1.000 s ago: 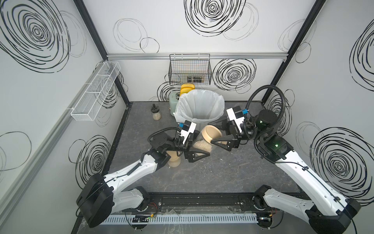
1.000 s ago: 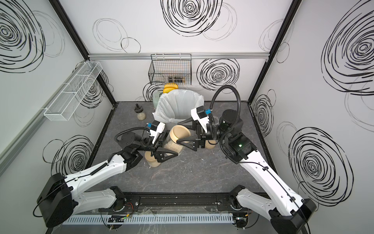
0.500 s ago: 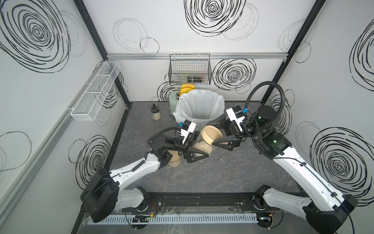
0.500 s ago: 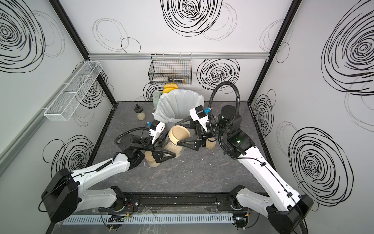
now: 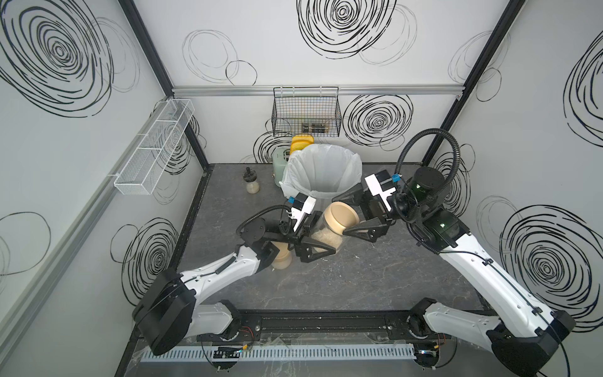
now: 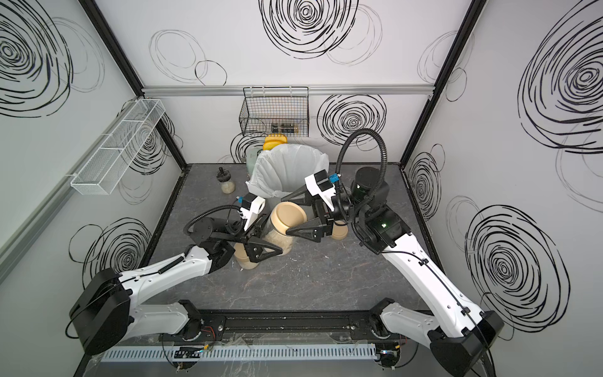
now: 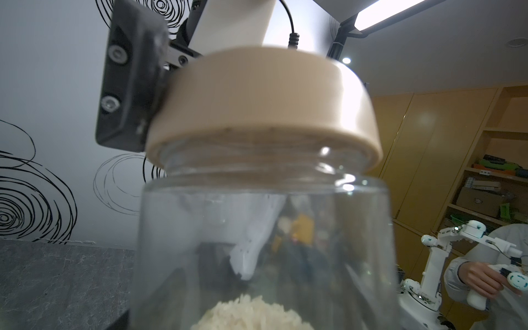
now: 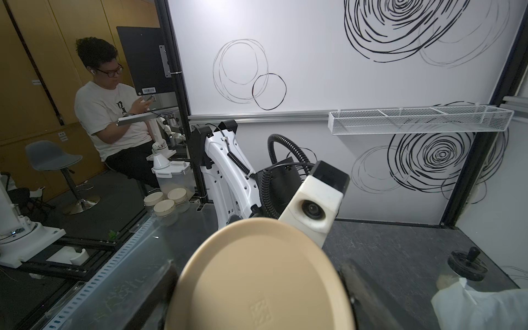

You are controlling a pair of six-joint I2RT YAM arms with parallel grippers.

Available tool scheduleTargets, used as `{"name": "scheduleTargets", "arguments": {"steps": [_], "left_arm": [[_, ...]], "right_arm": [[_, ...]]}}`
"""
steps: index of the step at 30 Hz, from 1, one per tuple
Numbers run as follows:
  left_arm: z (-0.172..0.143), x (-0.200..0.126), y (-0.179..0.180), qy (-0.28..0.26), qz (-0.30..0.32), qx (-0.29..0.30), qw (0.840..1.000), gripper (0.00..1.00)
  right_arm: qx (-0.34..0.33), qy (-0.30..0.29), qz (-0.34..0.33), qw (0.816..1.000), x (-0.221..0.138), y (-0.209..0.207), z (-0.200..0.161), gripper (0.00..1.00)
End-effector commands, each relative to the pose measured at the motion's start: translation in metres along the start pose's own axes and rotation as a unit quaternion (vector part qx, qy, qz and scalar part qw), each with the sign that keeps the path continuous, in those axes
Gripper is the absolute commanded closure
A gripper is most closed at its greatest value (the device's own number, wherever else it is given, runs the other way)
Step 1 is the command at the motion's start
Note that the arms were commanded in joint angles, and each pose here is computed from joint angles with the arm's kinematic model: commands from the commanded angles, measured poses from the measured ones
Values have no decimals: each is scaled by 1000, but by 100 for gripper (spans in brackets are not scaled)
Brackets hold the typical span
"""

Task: Empty moldy rice from jars
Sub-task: Unscrew the lid from the jar.

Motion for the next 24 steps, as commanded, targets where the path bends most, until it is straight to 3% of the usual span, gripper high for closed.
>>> {"name": "scheduleTargets", "arguments": {"steps": [1,7,24], "left_arm": [[39,1,-39,-54,-36,121,991,42],[39,1,-38,-54,-34,123,990,42],[39,0,-37,-49,-19,135,989,42]], "right_arm": [[6,7,-32,999,-1,-15,-9,11],[6,7,-33,999,-1,-14,-9,0],[-2,2,-58,998,-6,-15,-6,2]]}}
Point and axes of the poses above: each gripper's point midway between its finger pads, its own x axis out along the fingers, its own y axis along the line the jaws close on, z = x × y, the point moved 3 cm from there along -x, back along the fingers, and after that the axes turned 6 degrees about x, right-handed, at the moved point
